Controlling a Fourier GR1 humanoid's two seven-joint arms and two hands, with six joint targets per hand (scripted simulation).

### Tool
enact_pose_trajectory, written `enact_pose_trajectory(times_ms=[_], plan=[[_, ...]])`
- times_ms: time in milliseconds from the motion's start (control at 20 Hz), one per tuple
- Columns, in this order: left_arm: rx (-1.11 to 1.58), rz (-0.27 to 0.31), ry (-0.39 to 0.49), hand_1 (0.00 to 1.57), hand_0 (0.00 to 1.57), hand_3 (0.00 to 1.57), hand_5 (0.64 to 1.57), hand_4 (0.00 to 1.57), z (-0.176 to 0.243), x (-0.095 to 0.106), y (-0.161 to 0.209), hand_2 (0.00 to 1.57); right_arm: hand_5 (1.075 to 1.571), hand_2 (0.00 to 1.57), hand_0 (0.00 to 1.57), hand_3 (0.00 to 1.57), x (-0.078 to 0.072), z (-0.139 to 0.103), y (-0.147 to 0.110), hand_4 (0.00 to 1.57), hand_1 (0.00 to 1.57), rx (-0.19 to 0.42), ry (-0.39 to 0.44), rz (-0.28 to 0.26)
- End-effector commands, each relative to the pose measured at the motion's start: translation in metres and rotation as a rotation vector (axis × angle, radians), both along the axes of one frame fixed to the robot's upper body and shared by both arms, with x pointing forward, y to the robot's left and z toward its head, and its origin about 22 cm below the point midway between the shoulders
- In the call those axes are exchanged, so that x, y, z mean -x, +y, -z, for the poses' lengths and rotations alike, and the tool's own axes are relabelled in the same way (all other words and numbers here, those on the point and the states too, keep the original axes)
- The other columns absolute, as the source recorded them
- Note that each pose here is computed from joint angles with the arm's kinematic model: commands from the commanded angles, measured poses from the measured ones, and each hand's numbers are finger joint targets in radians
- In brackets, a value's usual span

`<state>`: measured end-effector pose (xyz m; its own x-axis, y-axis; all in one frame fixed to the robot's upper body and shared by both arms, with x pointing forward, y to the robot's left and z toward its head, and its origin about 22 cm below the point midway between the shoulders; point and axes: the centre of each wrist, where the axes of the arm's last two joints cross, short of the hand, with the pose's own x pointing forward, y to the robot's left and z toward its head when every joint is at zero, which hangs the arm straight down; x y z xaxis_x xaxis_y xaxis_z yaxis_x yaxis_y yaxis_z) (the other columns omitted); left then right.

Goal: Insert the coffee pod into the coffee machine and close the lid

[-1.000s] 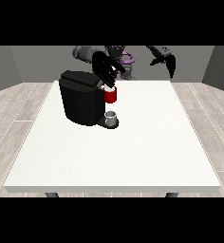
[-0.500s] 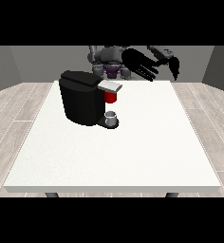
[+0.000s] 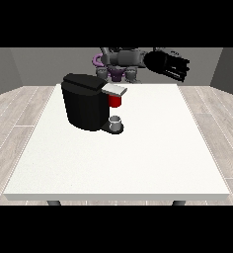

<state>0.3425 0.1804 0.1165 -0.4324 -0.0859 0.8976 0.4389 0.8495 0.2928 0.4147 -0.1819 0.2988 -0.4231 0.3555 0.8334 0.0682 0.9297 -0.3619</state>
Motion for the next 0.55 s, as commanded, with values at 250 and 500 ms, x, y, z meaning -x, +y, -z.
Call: enact_pose_trajectory(times_ms=[250,500], plan=[[0.045,-0.107,0.106,0.0,0.0,0.0,1.571,0.27,0.019,0.009,0.013,0.0,1.571,0.0,0.0,0.0,0.001,0.07,0.056,0.17,0.0,0.005,-0.01,-0.224],[0.056,-0.233,0.216,0.0,0.0,0.0,1.571,0.27,0.08,0.03,0.064,0.0,1.571,0.0,0.0,0.0,0.024,0.117,0.091,0.26,0.0,-0.055,0.067,-0.352]])
